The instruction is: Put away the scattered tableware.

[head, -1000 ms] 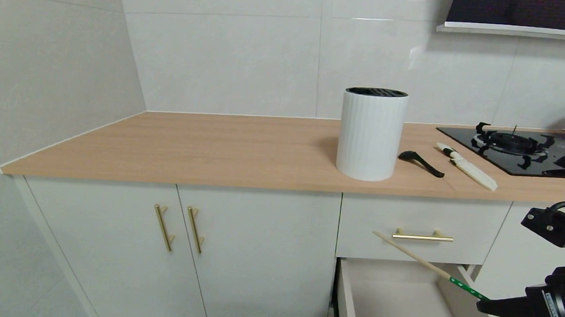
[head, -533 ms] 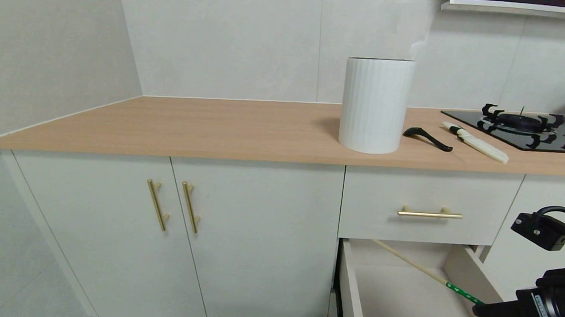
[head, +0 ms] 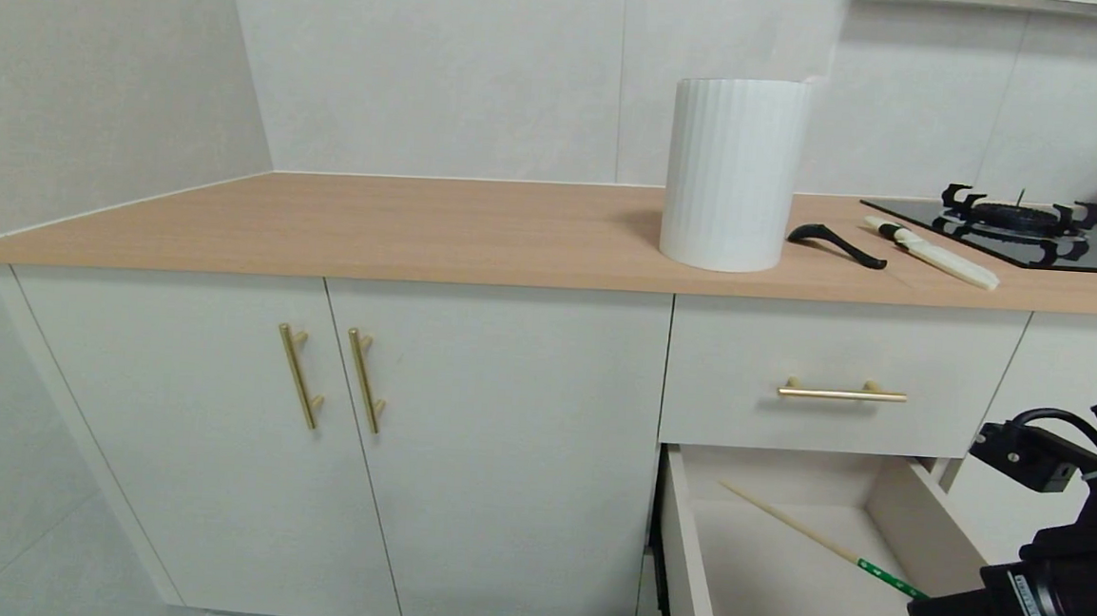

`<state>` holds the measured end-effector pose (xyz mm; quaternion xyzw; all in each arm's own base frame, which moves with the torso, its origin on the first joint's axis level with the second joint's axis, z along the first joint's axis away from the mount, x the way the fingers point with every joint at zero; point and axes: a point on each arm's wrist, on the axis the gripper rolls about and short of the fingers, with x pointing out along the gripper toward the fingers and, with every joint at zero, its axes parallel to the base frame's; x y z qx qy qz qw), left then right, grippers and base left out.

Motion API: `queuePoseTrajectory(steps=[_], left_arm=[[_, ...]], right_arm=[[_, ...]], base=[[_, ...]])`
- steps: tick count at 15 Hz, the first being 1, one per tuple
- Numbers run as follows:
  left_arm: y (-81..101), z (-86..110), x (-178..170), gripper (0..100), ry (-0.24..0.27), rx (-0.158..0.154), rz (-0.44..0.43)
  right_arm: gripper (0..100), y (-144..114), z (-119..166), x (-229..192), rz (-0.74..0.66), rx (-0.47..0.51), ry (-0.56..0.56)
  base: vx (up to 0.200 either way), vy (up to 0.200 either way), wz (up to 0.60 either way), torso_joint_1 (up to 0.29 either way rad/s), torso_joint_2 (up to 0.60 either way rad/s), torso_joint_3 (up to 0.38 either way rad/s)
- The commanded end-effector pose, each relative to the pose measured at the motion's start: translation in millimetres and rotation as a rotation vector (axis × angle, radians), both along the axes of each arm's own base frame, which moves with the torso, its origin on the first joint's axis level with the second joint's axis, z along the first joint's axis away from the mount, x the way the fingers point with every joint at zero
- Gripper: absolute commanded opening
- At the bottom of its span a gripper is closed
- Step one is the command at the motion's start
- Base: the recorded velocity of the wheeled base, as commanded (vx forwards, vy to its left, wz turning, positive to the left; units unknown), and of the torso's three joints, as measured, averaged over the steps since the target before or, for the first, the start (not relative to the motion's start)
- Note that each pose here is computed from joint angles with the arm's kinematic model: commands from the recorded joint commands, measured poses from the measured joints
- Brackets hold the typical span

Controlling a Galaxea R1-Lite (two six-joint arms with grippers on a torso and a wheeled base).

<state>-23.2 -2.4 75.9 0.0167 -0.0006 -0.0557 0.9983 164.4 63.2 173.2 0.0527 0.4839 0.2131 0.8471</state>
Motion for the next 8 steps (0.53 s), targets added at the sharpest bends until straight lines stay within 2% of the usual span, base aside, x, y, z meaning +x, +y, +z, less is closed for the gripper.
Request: queuePoseTrajectory(steps=[1,5,8], left_arm=[[0.0,-0.1,0.0,100,0.001,0.0,0.0],[0.0,-0.1,0.0,100,0.001,0.0,0.0],[0.0,-0.1,0.0,100,0.001,0.0,0.001]], right_arm=[[0,1.3,-2.9,3.7,0.0,-0.006,0.015],[0,6.6,-24.2,33.1,-0.03,-0.018,0.038],[0,7.5,-72.6,78.8,-0.089,-0.044,0.123]], base=[[0.0,0.0,0.0,0.0,0.0,0.0],[0.0,0.0,0.0,0.0,0.0,0.0],[0.0,0.0,0.0,0.0,0.0,0.0]])
